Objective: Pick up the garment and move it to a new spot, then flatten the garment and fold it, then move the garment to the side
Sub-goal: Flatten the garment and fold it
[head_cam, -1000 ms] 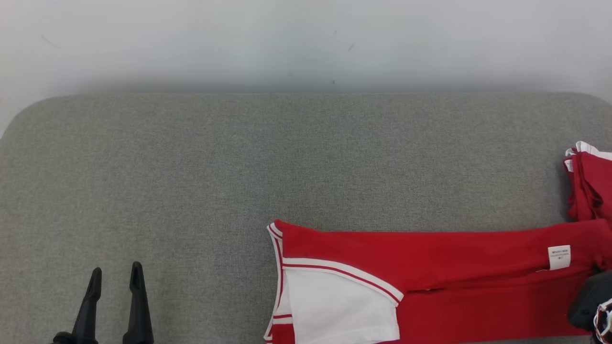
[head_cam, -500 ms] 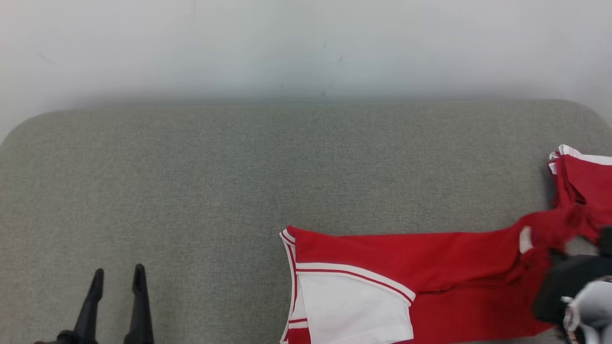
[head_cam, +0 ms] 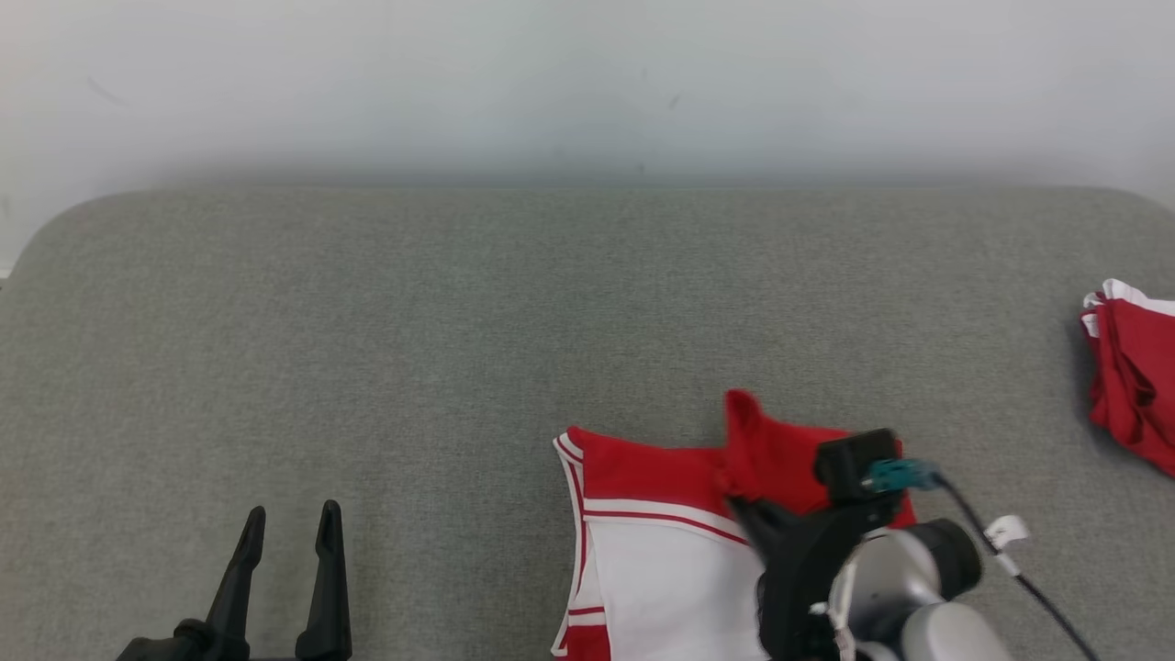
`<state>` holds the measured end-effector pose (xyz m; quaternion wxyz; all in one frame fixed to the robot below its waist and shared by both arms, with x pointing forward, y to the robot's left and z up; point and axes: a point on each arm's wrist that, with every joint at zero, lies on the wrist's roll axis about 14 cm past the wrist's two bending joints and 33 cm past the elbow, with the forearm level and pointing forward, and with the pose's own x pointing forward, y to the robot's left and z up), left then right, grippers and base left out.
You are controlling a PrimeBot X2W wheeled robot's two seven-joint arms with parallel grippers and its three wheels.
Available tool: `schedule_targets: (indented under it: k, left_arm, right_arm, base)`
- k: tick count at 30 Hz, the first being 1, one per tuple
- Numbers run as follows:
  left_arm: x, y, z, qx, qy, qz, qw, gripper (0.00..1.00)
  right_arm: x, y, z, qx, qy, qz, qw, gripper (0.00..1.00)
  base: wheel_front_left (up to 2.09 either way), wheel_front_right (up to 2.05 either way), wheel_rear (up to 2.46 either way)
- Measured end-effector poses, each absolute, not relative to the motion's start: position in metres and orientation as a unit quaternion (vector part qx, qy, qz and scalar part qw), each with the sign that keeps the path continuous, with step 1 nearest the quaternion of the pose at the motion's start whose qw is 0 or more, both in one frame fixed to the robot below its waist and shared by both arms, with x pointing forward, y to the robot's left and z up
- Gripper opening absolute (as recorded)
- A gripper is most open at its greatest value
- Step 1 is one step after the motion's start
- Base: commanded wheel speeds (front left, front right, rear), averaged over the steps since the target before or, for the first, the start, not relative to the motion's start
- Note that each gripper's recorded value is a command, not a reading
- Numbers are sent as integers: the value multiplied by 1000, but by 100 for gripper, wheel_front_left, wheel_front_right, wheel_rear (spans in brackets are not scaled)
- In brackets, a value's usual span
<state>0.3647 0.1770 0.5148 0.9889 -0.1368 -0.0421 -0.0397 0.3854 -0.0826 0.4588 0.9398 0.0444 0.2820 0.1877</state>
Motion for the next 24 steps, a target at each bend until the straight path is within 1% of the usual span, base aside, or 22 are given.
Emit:
schedule_targets:
  k: [3, 4, 6, 12, 16, 17, 18, 21, 24]
  left_arm:
    - [362, 183, 513, -137, -42, -29, 989, 100]
    - [361, 187, 513, -136, -44, -23, 989, 100]
    - [362, 189, 515, -136, -47, -20, 989, 100]
    - [359, 192, 512, -138, -44, -12, 989, 100]
    - [359, 190, 510, -140, -43, -11, 989, 100]
    - [360, 190, 511, -140, -44, -11, 989, 100]
    - [360, 190, 512, -140, -45, -12, 989, 100]
    - [360, 190, 510, -143, -43, -11, 989, 100]
    - [361, 190, 511, -144, -45, -10, 989, 100]
  right_arm:
    - [378, -51, 450, 40, 295, 235, 925, 0]
    - [375, -33, 448, 36, 299, 262, 917, 0]
    - [374, -18, 448, 35, 297, 285, 911, 0]
    - [371, 5, 440, 24, 307, 318, 897, 0]
    - [367, 12, 431, 21, 318, 329, 889, 0]
    - [367, 13, 430, 21, 320, 330, 888, 38]
    - [366, 14, 430, 24, 321, 333, 886, 100]
    - [363, 25, 439, 64, 315, 349, 881, 100]
    - [364, 36, 465, 135, 284, 367, 876, 100]
  base:
    - [0, 0, 0]
    - [0, 0, 0]
    - [0, 0, 0]
    - [0, 0, 0]
    - [0, 0, 0]
    - [0, 0, 0]
    - [0, 0, 0]
    - [0, 0, 0]
    - [0, 0, 0]
